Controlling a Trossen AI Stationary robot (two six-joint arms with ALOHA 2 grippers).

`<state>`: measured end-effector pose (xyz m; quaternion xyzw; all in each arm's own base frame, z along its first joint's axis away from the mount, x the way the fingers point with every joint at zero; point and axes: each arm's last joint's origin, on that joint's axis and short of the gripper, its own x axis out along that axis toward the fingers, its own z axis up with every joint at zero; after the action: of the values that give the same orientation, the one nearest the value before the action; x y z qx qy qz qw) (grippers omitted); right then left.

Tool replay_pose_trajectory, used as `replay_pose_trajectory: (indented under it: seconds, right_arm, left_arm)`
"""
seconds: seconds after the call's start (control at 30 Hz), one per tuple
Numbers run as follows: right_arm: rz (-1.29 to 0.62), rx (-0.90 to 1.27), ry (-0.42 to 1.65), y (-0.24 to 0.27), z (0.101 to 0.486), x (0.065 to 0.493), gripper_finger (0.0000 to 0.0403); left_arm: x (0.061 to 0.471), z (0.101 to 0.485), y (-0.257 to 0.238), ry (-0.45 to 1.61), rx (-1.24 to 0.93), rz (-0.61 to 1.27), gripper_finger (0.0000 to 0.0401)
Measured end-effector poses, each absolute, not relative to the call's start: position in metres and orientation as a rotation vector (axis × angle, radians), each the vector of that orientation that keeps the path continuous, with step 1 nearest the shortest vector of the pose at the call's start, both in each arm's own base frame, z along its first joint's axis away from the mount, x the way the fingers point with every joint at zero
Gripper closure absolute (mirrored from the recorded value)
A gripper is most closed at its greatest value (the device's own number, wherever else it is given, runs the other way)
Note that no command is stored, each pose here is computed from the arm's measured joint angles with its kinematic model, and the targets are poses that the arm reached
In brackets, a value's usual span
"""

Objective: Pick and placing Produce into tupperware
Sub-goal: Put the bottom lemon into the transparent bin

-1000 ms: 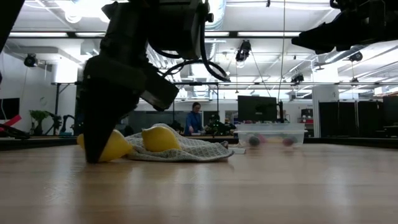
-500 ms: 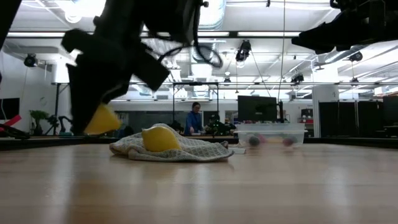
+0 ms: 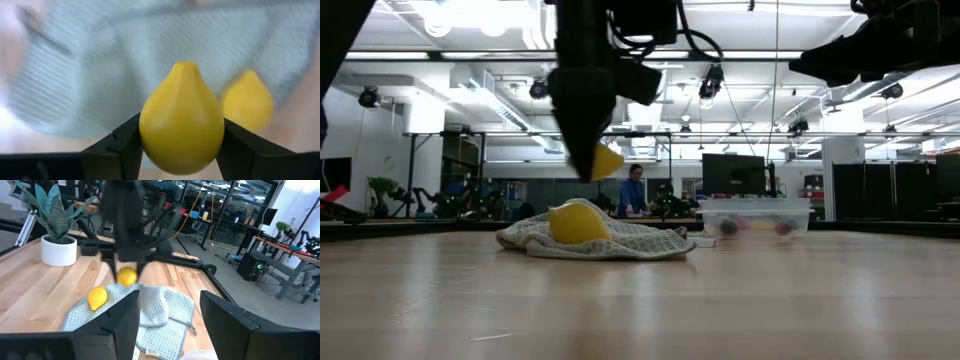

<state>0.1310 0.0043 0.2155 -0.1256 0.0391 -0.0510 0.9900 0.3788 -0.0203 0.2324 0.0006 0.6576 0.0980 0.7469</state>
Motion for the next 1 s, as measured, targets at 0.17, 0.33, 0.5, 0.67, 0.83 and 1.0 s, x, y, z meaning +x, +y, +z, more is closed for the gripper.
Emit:
replay_pose_trajectory:
  seconds: [0.17, 0.33, 0.5, 0.67, 0.83, 1.0]
  right_arm:
    - [-0.102, -0.252, 0.079, 0.004, 0.216, 0.131, 0.0204]
    - [-0.102, -0.252, 0.079, 0.004, 0.216, 0.131, 0.0204]
    - [-0.102, -0.252, 0.079, 0.004, 0.215, 0.131, 0.0204]
    - [-0.102, -0.252, 0.079, 0.004, 0.215, 0.131, 0.0204]
    - [-0.102, -0.252, 0.079, 0.004, 0.216, 0.131, 0.0204]
    - [-0.103, -0.252, 0.076, 0.004, 0.216, 0.131, 0.0204]
  left_arm:
    - [0.396, 0.243, 0.007, 1.292, 0.121, 0.141, 0.0223]
    - [0.411, 0.255, 0.035, 1.137, 0.266, 0.058, 0.0223]
    - [0.421, 0.264, 0.061, 0.986, 0.340, 0.044, 0.0223]
    - [0.427, 0.270, 0.084, 0.879, 0.385, 0.080, 0.0223]
    - [0.435, 0.273, 0.101, 0.765, 0.417, 0.081, 0.0223]
    - [0.454, 0.255, 0.113, 0.752, 0.437, 0.071, 0.0223]
